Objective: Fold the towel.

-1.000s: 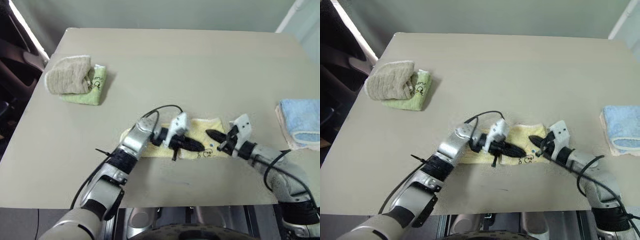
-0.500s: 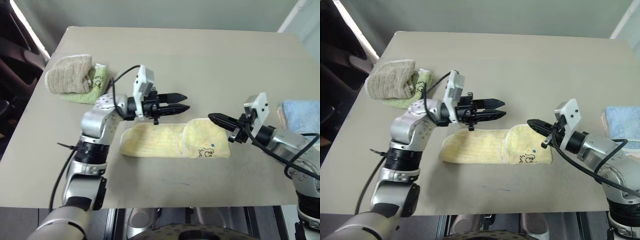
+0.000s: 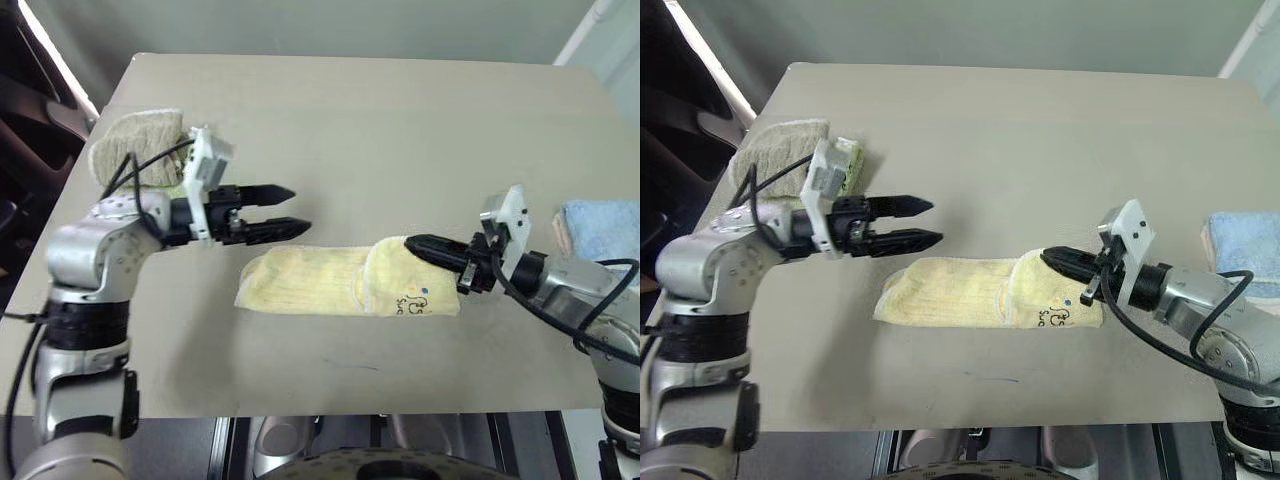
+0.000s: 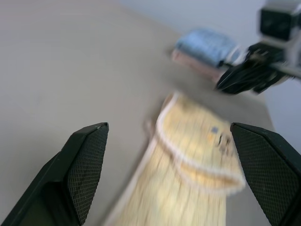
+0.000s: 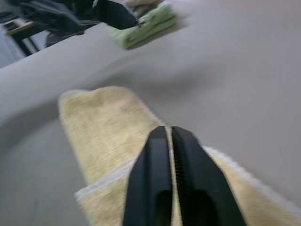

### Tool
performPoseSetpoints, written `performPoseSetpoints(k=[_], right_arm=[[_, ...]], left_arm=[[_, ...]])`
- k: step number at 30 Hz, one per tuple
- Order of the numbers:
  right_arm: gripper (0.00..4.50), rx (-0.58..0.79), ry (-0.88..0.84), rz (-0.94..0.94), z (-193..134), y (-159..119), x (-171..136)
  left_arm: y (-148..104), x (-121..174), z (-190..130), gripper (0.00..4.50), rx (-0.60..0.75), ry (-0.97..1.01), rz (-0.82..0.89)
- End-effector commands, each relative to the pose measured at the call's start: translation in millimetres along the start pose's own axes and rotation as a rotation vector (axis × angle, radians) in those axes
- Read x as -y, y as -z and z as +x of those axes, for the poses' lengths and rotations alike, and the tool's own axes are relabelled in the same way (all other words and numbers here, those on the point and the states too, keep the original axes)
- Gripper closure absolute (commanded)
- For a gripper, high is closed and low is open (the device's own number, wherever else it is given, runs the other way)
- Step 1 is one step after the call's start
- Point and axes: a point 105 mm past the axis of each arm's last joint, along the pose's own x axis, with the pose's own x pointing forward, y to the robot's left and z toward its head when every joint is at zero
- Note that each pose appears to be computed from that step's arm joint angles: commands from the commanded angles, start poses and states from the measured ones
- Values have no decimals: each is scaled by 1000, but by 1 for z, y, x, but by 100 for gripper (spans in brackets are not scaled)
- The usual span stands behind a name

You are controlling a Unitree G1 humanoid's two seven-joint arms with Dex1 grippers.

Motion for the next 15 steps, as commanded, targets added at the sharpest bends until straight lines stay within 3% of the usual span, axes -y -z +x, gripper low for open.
performPoseSetpoints(k=[1,8,10,15], right_arm=[[301,14,-82,-48,-1,-8,-15],[59,-1,-115,-65,0,-8,-16],[1,11,-60,-71,4,-9,-4],[1,52,-13,-40,10,-14,7]], left_arm=[[6,1,-21,0,-29,-28,-23],[38,-2,-59,0,-142,-124,-143],[43,3,-67,0,-163,-133,-205],[39,16,-74,0,-118,-123,-403]])
